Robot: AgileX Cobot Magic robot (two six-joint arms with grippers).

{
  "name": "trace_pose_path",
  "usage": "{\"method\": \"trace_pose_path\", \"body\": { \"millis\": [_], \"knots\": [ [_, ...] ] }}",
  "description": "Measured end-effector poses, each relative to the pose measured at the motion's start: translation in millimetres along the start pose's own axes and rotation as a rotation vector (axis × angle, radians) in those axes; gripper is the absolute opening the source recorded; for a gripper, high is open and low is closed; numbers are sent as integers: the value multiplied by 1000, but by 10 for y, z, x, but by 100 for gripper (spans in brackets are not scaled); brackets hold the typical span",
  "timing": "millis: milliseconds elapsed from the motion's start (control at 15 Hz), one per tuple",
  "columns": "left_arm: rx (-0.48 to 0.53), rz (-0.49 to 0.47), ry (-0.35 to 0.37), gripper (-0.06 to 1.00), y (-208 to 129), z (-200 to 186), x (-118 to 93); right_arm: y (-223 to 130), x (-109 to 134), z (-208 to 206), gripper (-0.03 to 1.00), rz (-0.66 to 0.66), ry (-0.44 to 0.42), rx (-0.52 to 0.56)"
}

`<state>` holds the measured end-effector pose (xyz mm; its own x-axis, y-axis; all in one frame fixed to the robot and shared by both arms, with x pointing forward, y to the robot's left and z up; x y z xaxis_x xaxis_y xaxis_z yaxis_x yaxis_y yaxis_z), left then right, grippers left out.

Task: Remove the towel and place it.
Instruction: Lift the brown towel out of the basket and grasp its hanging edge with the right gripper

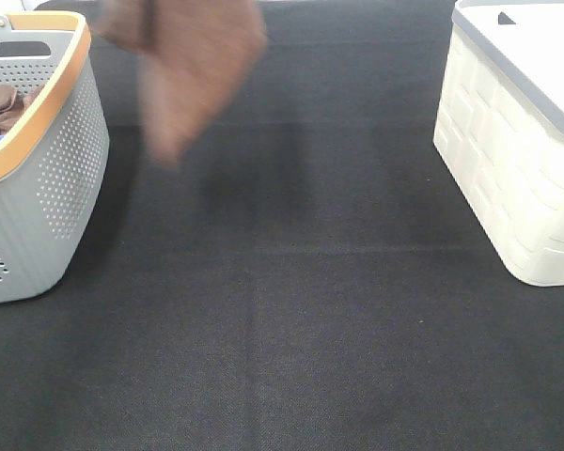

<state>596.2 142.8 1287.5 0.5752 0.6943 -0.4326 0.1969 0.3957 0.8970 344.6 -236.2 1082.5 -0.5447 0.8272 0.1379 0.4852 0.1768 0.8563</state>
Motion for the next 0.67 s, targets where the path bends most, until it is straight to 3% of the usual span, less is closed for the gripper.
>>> {"method": "trace_pose_path", "body": {
  "millis": [200, 400, 667],
  "knots": [
    [50, -4, -28, 0, -262, 209, -103, 529, 63, 368, 72, -153, 182, 49],
    [71, -2, -44, 0, -427, 332, -192, 848, 262, 730, 72, -281, 300, 70],
    [75, 0, -59, 0, -517, 390, -285, 914, 390, 1141, 72, -306, 315, 76]
  ]
}}
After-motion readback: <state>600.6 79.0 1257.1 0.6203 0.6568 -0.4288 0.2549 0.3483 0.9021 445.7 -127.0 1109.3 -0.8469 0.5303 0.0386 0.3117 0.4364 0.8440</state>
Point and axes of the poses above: a point on each arm's last joint axis where the gripper is mounted, z pointing out along that axis toward the gripper, x along the wrist's bending axis when the last joint is at zero, y = z × x, the point moved 2 cm from there along z, pointing out along that axis toward the gripper, and after that the axes turned 3 degrees about -z, right-handed, at the moved point
